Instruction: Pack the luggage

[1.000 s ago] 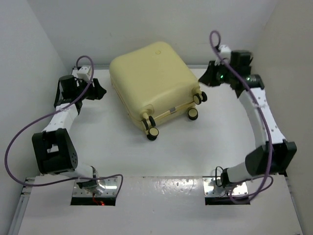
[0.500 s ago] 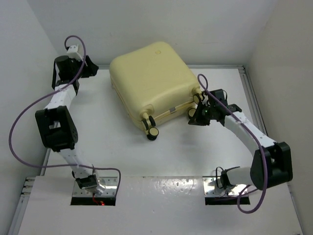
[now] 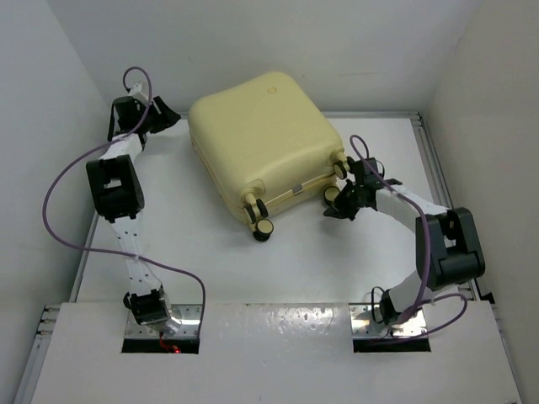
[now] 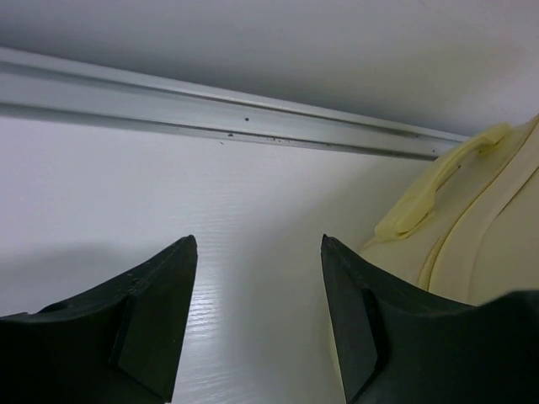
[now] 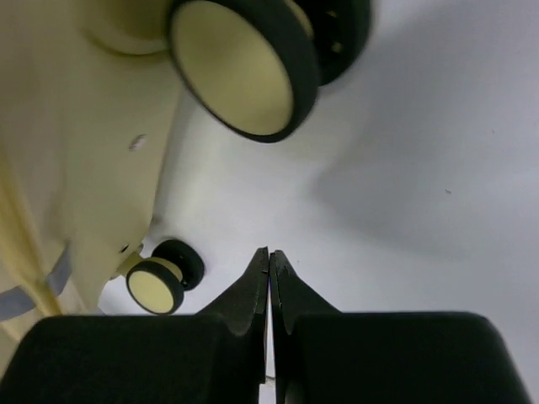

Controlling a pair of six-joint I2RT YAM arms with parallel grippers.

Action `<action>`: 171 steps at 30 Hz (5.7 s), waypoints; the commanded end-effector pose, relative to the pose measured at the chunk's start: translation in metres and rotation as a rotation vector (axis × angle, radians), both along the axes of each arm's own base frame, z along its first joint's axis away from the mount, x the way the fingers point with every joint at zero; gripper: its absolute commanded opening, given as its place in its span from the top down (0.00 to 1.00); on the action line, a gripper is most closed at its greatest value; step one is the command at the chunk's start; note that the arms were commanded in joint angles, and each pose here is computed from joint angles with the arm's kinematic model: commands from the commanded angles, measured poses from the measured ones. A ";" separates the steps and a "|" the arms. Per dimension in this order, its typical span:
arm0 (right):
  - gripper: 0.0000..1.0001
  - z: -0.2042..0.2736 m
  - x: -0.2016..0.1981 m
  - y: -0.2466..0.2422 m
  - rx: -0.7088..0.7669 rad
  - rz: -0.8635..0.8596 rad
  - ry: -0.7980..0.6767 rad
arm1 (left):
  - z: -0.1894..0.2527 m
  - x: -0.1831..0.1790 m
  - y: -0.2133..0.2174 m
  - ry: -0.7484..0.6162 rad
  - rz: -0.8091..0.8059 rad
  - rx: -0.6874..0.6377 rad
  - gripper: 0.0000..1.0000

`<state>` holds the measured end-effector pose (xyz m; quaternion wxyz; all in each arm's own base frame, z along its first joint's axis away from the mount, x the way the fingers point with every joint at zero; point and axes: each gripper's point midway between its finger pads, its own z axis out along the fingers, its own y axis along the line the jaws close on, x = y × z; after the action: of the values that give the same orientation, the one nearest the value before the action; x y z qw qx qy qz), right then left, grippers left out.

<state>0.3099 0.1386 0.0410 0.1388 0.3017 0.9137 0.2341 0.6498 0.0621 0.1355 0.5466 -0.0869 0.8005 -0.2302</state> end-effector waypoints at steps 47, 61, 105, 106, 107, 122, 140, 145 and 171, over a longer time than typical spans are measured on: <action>0.77 0.066 0.152 -0.070 0.294 0.070 -0.332 | 0.010 -0.112 -0.066 -0.030 -0.257 0.037 0.27; 0.71 0.135 0.134 -0.157 0.020 0.246 -0.411 | 0.015 -0.034 -0.084 -0.039 -0.312 -0.118 0.43; 0.80 0.199 0.092 -0.108 -0.397 0.580 -0.675 | -0.108 -0.122 -0.166 0.342 -0.411 0.061 0.70; 0.82 0.218 0.092 -0.111 -0.473 0.548 -0.751 | -0.109 -0.124 -0.166 0.359 -0.403 0.046 0.73; 0.83 0.190 0.087 -0.115 -0.512 0.522 -0.714 | -0.110 -0.129 -0.167 0.374 -0.396 0.032 0.75; 1.00 0.157 -0.094 -0.011 -0.276 0.986 -0.942 | -0.090 -0.139 -0.127 0.424 -0.239 -0.135 1.00; 1.00 0.052 -0.020 0.023 -0.592 0.813 -1.037 | -0.091 -0.189 -0.107 0.498 -0.183 -0.300 1.00; 1.00 0.054 0.019 0.024 -0.645 0.686 -1.044 | -0.086 -0.197 -0.088 0.486 -0.148 -0.319 1.00; 0.38 0.013 -0.045 0.052 -0.404 0.658 -0.875 | -0.084 -0.193 -0.061 0.480 -0.009 -0.445 1.00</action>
<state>0.2719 0.1890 0.0687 0.4803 -0.1744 0.8362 0.1993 0.4630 -0.0261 0.0654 0.3144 -0.1874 0.8383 -0.4042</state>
